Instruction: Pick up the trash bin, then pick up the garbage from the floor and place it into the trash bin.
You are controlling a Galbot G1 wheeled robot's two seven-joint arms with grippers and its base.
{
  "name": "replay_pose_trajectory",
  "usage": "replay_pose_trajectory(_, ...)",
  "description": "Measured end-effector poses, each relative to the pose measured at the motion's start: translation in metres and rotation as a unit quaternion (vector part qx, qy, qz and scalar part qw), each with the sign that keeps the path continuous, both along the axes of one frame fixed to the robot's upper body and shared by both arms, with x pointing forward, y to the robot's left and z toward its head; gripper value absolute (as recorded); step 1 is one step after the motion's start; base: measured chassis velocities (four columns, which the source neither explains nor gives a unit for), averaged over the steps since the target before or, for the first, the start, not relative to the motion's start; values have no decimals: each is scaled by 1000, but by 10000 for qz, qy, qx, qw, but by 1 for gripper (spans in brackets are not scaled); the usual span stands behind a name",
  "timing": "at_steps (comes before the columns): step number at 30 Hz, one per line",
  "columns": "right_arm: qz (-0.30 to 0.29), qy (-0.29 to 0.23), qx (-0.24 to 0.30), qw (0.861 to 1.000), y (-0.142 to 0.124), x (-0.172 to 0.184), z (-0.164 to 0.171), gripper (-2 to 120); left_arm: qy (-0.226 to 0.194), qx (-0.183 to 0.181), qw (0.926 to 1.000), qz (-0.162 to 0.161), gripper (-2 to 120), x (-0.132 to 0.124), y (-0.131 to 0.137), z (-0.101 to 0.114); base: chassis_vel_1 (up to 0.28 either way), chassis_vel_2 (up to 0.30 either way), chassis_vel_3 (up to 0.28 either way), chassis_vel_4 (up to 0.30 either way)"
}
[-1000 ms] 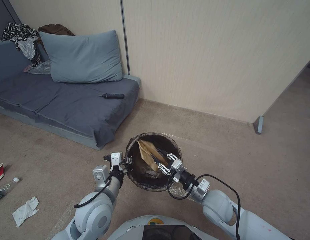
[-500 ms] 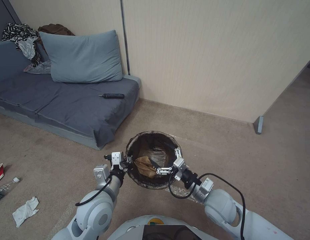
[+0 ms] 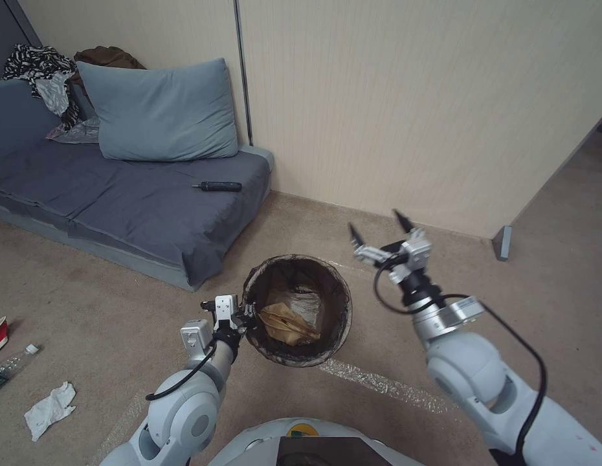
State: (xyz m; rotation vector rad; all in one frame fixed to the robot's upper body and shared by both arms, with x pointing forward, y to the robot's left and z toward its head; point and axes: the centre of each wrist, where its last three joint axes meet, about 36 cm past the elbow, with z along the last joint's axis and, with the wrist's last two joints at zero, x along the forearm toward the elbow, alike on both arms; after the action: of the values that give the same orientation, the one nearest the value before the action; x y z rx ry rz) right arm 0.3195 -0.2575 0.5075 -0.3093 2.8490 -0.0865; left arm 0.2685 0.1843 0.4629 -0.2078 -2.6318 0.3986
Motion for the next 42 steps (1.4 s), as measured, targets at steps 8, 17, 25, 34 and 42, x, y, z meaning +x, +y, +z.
replay_pose_trajectory(8, -878, 123, -294, 9956, -21, -23, -7, 100, -144, 155, 9998, 30, 2, 2, 3, -3, 0, 0, 0, 0)
replay_pose_trajectory(17, -1526, 643, -442, 9852, -10, -69, -55, 100, -306, 308, 9990, 88, 2, 2, 3, -2, 0, 0, 0, 0)
replay_pose_trajectory(25, -1733, 813, -327, 9810, 5, -86, -81, 100, -348, 375, 9987, 86, 2, -2, 5, -1, 0, 0, 0, 0)
replay_pose_trajectory(34, -1836, 816, -227, 9793, 12, -87, -87, 100, -157, 222, 9996, -22, 2, -9, 0, -2, 0, 0, 0, 0)
replay_pose_trajectory(42, -1853, 789, -218, 9793, 12, -86, -87, 100, -75, 178, 9998, -50, 2, -14, -2, -4, 0, 0, 0, 0)
